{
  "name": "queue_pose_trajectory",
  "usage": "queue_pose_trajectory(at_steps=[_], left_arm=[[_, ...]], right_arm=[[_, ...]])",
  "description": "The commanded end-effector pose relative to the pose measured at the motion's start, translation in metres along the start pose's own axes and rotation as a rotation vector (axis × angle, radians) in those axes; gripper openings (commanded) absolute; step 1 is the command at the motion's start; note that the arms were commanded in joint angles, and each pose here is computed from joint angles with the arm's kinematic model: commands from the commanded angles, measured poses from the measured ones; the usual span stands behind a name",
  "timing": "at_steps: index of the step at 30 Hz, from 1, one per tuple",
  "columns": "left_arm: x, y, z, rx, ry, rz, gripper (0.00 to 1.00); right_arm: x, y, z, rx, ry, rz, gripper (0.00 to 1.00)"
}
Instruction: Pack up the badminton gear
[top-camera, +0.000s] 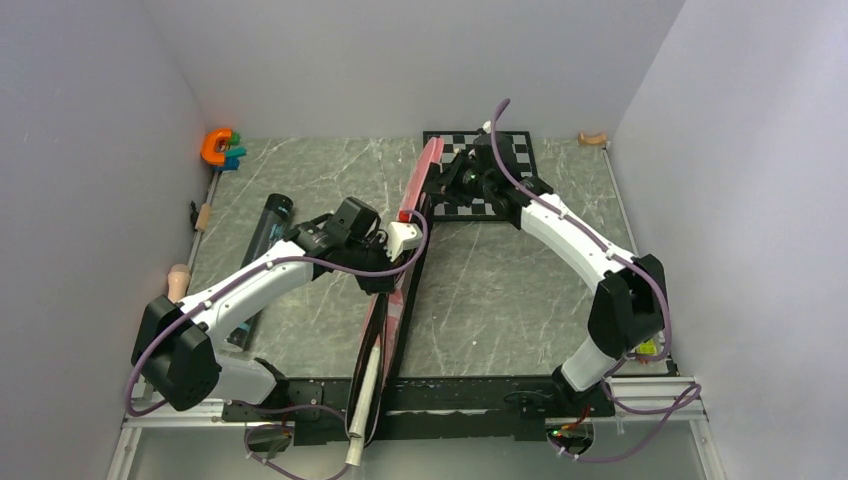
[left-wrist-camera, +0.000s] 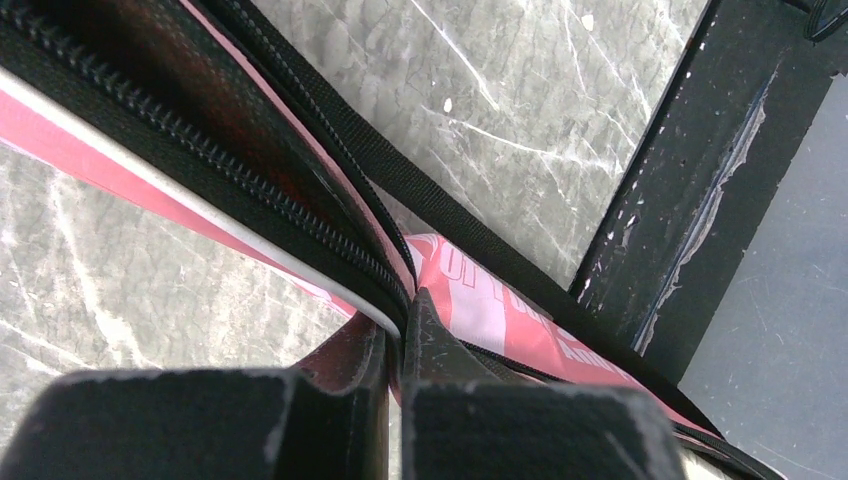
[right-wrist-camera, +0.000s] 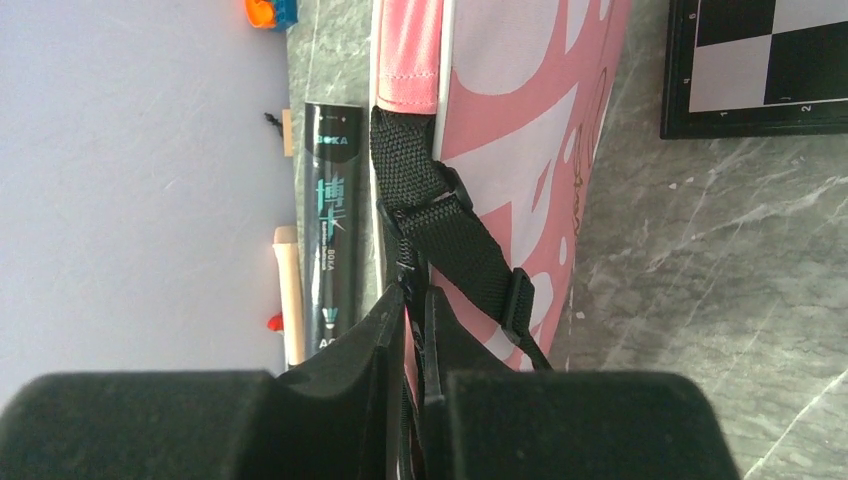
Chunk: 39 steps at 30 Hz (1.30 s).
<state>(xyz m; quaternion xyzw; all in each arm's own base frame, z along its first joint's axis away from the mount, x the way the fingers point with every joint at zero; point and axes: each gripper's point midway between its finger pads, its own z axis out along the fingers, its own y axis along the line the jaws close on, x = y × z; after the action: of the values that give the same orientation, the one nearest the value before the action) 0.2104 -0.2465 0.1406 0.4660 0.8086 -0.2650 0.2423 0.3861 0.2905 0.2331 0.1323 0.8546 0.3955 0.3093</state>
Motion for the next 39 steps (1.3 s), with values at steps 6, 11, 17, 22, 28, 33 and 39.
queue_pose_trajectory(at_steps=[6, 11, 17, 22, 28, 33, 39], left_arm=[[-0.017, 0.014, -0.002, -0.060, -0.035, 0.075, 0.00], [-0.019, 0.012, -0.004, -0.055, -0.039, 0.070, 0.00], [-0.023, 0.008, -0.008, -0.039, -0.047, 0.064, 0.00], [-0.024, 0.004, -0.011, -0.015, -0.050, 0.063, 0.00], [-0.024, 0.001, -0.013, 0.014, -0.064, 0.049, 0.00], [-0.023, 0.000, -0.011, 0.034, -0.065, 0.035, 0.00], [-0.024, 0.001, -0.010, 0.039, -0.071, 0.033, 0.00]], right_arm=[[0.043, 0.015, -0.024, -0.054, 0.108, -0.043, 0.14], [0.036, 0.017, -0.034, -0.035, 0.106, -0.126, 0.22], [0.002, 0.029, -0.055, 0.017, 0.010, -0.321, 0.54], [-0.018, 0.023, -0.064, 0.071, -0.080, -0.436, 0.63], [-0.032, 0.020, -0.073, 0.095, -0.182, -0.557, 0.63], [-0.018, 0.025, -0.069, 0.125, -0.186, -0.644, 0.61], [-0.004, 0.037, -0.060, 0.162, -0.206, -0.724, 0.57]])
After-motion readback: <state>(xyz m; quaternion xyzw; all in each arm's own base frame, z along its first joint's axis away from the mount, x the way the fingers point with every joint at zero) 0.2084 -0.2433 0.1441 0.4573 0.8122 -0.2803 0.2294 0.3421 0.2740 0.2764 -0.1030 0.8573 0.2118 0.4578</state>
